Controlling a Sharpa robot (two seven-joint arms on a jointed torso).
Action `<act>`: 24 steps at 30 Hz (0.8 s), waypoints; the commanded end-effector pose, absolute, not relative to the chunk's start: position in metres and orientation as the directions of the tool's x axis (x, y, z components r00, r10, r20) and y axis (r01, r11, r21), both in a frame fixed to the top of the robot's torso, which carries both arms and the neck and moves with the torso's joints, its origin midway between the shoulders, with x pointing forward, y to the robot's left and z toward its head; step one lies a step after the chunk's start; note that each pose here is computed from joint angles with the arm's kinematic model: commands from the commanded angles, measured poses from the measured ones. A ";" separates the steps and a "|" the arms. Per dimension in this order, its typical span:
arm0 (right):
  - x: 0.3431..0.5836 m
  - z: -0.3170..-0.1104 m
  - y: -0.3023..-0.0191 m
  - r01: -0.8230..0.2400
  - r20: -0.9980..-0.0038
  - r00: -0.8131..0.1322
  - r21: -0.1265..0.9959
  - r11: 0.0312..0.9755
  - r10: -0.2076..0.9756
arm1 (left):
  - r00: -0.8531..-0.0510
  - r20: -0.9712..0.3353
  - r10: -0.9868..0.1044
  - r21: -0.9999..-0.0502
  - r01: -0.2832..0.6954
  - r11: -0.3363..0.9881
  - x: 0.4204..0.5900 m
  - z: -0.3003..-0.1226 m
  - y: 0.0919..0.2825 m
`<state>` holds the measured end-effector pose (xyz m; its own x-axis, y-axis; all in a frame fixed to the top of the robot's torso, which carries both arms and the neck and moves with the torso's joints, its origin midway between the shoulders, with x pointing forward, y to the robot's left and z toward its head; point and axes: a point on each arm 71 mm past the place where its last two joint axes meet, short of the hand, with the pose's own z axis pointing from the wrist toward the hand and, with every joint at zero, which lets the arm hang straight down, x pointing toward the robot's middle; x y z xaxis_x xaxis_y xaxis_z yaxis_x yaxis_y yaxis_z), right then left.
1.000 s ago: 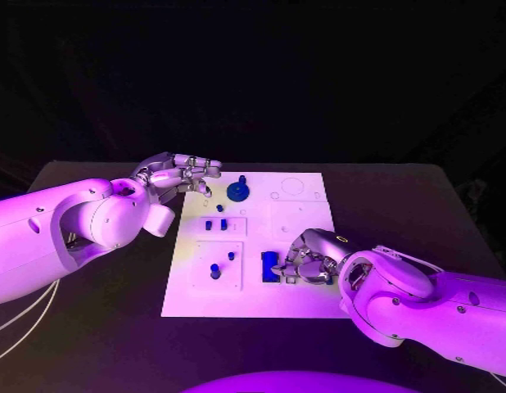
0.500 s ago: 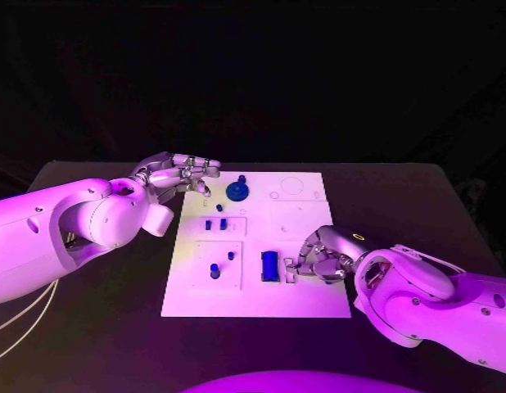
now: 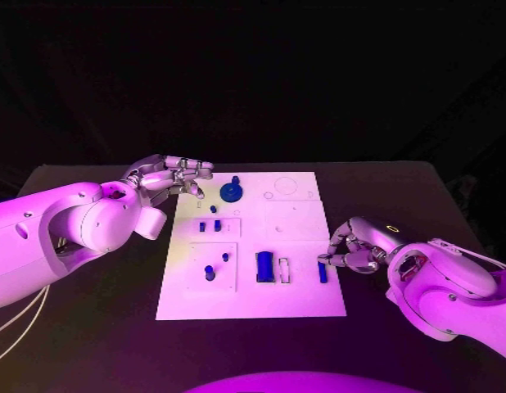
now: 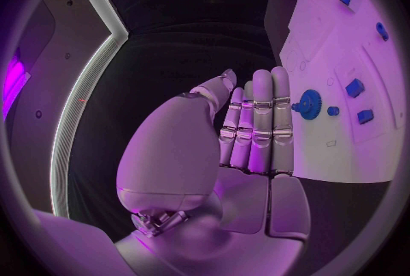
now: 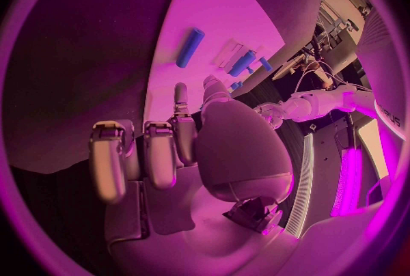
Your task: Assemble the parts on the task board
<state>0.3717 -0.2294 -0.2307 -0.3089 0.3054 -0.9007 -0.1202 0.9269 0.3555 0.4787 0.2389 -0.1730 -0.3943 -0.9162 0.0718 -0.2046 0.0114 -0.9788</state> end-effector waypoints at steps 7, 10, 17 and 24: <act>0.367 -0.240 -0.232 -0.133 -0.919 -0.313 0.293 0.947 0.240 | -0.410 0.079 -0.909 -0.980 -0.201 0.005 0.478 -0.172 0.237; 0.366 -0.243 -0.229 -0.134 -0.916 -0.323 0.293 0.947 0.238 | -0.409 0.079 -0.909 -0.979 -0.202 0.005 0.478 -0.172 0.237; 0.364 -0.252 -0.225 -0.134 -0.909 -0.347 0.291 0.947 0.231 | -0.409 0.079 -0.909 -0.979 -0.203 0.006 0.478 -0.172 0.237; 0.363 -0.259 -0.222 -0.136 -0.906 -0.365 0.280 0.950 0.214 | -0.410 0.079 -0.909 -0.979 -0.204 0.007 0.478 -0.173 0.238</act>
